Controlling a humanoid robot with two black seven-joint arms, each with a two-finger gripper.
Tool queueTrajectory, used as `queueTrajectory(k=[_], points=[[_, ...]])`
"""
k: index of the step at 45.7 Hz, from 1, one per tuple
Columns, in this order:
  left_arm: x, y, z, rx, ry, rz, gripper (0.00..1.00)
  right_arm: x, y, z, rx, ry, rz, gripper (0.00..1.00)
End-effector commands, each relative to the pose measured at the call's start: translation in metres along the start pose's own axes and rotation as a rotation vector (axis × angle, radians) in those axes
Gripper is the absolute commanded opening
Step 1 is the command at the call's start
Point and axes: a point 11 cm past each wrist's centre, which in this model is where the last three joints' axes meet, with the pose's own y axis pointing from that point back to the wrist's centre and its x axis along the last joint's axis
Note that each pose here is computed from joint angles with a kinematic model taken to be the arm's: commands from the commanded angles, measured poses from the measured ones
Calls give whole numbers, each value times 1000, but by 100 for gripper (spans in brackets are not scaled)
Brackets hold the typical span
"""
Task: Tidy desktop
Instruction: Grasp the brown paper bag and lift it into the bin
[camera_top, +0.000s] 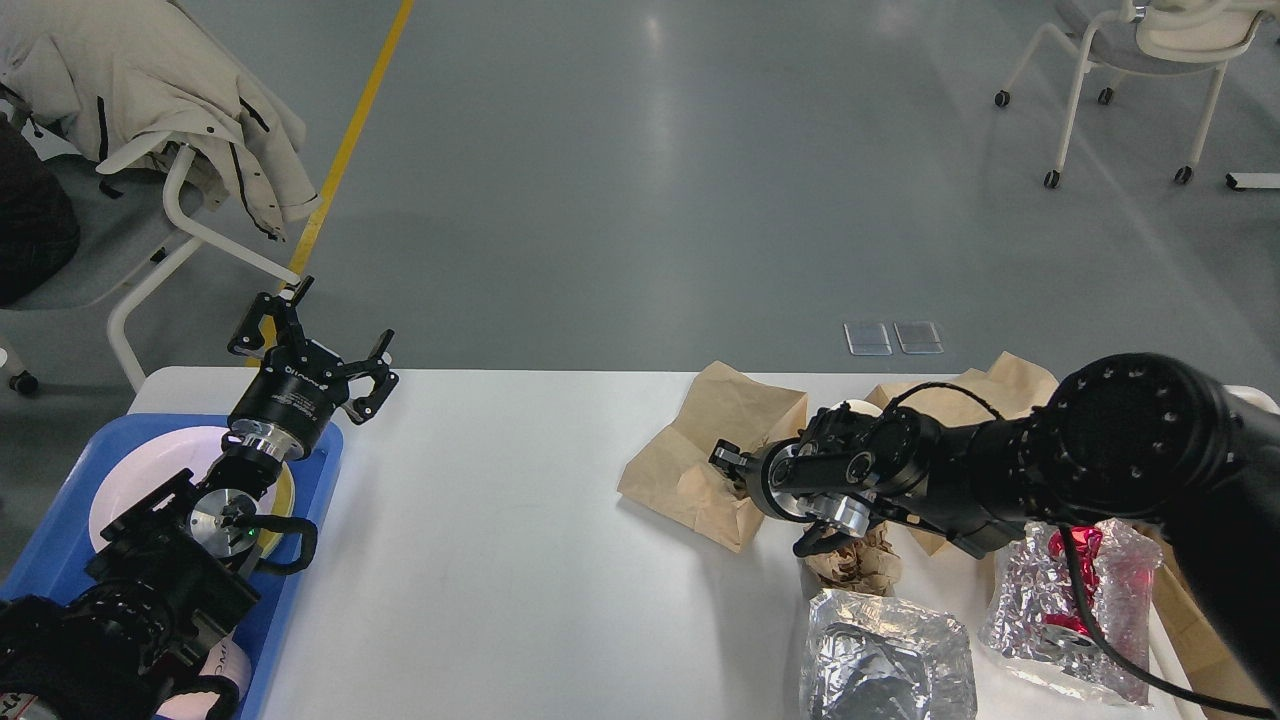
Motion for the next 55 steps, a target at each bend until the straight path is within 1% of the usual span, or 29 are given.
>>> queueTrajectory(k=[1,5,9,12,14,18,20,21,23,25,28,31,35,37,42,46,50,52,55], points=[[0,0,0,-1,1,1,100,26,28,-4,15,22,-66,0],[0,0,0,0,0,0,100,62,65,-9,37,32,-111,0],[0,0,0,-2,1,1,100,113,126,-13,80,66,-165,0],[0,0,0,-1,1,1,100,157,183,-15,103,148,-163,0],[0,0,0,-2,1,1,100,180,224,-16,108,221,-168,0],[0,0,0,-1,0,0,100,206,301,-20,123,372,-180,0],[0,0,0,0,0,0,100,217,338,-21,117,445,-149,0],[0,0,0,-1,1,-1,100,224,354,-22,116,472,-101,0],[0,0,0,-2,2,1,100,234,376,-23,114,512,-28,0],[0,0,0,-2,0,-1,100,240,390,-23,102,547,20,0],[0,0,0,-2,1,1,100,247,393,-12,62,565,48,0],[0,0,0,-1,1,-1,100,256,392,10,17,557,68,0],[0,0,1,-3,1,-1,100,266,369,58,-78,520,46,0],[0,0,0,-1,0,0,100,273,355,90,-145,491,32,0],[0,0,1,-3,1,-1,100,284,314,196,-326,349,-14,0],[0,0,0,-2,1,1,100,290,270,274,-443,293,112,0],[0,0,0,-3,2,1,100,275,232,351,-558,319,227,0],[0,0,1,-4,1,0,100,265,216,377,-593,351,279,0],[0,0,0,-3,2,1,100,244,192,402,-618,358,300,0]])
